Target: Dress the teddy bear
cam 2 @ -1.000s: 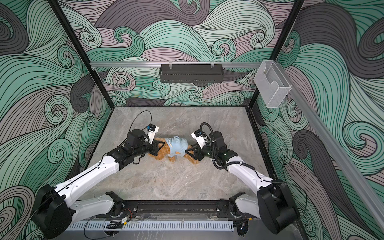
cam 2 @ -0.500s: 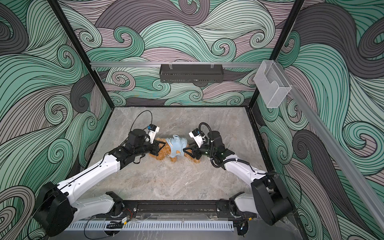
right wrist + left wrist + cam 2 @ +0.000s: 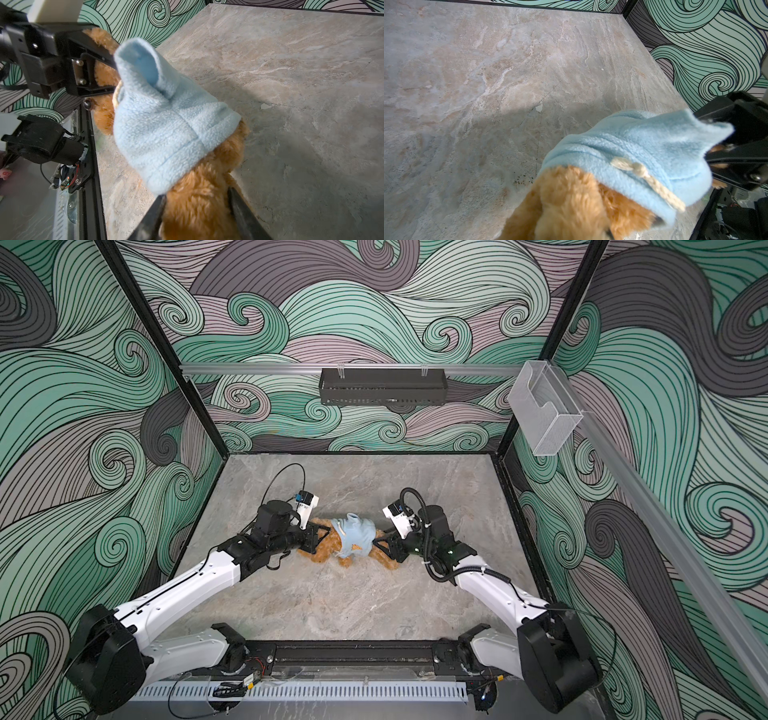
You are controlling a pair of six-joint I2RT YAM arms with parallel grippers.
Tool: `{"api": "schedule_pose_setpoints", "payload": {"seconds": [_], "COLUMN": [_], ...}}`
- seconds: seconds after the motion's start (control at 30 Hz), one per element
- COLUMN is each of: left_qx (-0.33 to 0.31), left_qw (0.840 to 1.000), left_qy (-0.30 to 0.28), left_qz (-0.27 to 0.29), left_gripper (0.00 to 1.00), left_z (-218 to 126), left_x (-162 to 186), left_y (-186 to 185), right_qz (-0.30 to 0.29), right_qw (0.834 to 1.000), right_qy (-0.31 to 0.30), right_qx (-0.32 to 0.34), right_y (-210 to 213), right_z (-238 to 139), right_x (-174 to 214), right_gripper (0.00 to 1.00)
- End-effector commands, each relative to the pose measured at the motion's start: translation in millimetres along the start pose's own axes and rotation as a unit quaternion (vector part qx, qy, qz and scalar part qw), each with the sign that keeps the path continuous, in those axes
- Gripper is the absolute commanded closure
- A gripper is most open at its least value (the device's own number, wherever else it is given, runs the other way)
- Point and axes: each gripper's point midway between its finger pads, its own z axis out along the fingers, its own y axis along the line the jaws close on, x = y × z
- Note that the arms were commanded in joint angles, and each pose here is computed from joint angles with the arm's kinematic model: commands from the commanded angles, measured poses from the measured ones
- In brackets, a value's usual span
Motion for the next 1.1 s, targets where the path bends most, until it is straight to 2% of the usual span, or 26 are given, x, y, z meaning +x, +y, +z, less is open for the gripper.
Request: {"api": "schedule_pose_setpoints", "payload": {"seconds": [0.0, 0.07, 0.17, 0.37, 0.43, 0.53, 0.63, 0.67, 0.7, 0.8, 0.87, 0.9, 0.97, 1.07], "left_qx": [-0.005, -0.004, 0.000, -0.003, -0.003, -0.024, -0.064, -0.081, -0.102, -0.165, -0.227, -0.255, -0.291, -0.278], "left_qw": [1.000, 1.000, 1.000, 1.000, 1.000, 1.000, 0.997, 0.995, 0.992, 0.982, 0.969, 0.964, 0.955, 0.960], "left_qy": [-0.018, -0.018, -0.020, -0.013, -0.007, 0.004, 0.034, 0.048, 0.060, 0.083, 0.083, 0.072, 0.048, 0.013], "left_qz": [0.014, 0.013, 0.017, 0.014, 0.014, 0.002, -0.020, -0.029, -0.036, -0.047, -0.041, -0.035, -0.024, 0.008], "left_gripper": [1.00, 1.00, 1.00, 1.00, 1.00, 1.00, 1.00, 0.94, 0.82, 0.46, 0.31, 0.26, 0.23, 0.21], "left_z": [-7.9, -8.3, -8.2, -10.1, -9.5, -3.0, 10.2, 15.4, 19.0, 17.5, 16.1, 9.7, -3.4, -18.1], "left_x": [-9.6, -9.9, -10.9, -10.0, -8.8, -6.0, -0.3, 1.9, 1.0, -15.4, -29.0, -39.7, -56.4, -67.5], "left_y": [-1.6, -1.9, -3.7, -3.3, -3.0, 6.3, 24.1, 31.2, 38.7, 59.0, 78.1, 85.0, 91.9, 76.8], "right_qz": [-0.031, -0.035, -0.030, 0.020, 0.041, 0.095, 0.177, 0.208, 0.238, 0.286, 0.302, 0.307, 0.312, 0.316], "right_qw": [0.999, 0.999, 0.999, 1.000, 0.999, 0.995, 0.983, 0.977, 0.970, 0.955, 0.949, 0.947, 0.945, 0.943], "right_qy": [-0.028, -0.039, -0.033, 0.011, 0.018, 0.021, 0.034, 0.043, 0.052, 0.064, 0.067, 0.067, 0.071, 0.077], "right_qx": [0.012, 0.009, 0.000, -0.011, -0.009, -0.019, -0.016, -0.006, 0.006, 0.035, 0.059, 0.066, 0.073, 0.073], "right_y": [6.4, 10.7, 11.6, 2.9, -1.4, -6.1, -15.3, -20.8, -26.4, -41.2, -52.1, -56.1, -61.5, -65.2], "right_z": [-15.4, -19.3, -15.1, 2.8, 9.1, 22.0, 36.9, 41.8, 46.2, 56.3, 60.0, 62.4, 66.9, 71.6], "right_x": [-19.3, -24.7, -21.1, 9.2, 17.9, 29.5, 44.0, 51.2, 58.8, 72.6, 79.3, 80.8, 81.7, 82.4], "right_gripper": [0.43, 0.38, 0.37, 0.47, 0.53, 0.66, 0.81, 0.88, 0.91, 0.94, 0.95, 0.95, 0.95, 0.95]}}
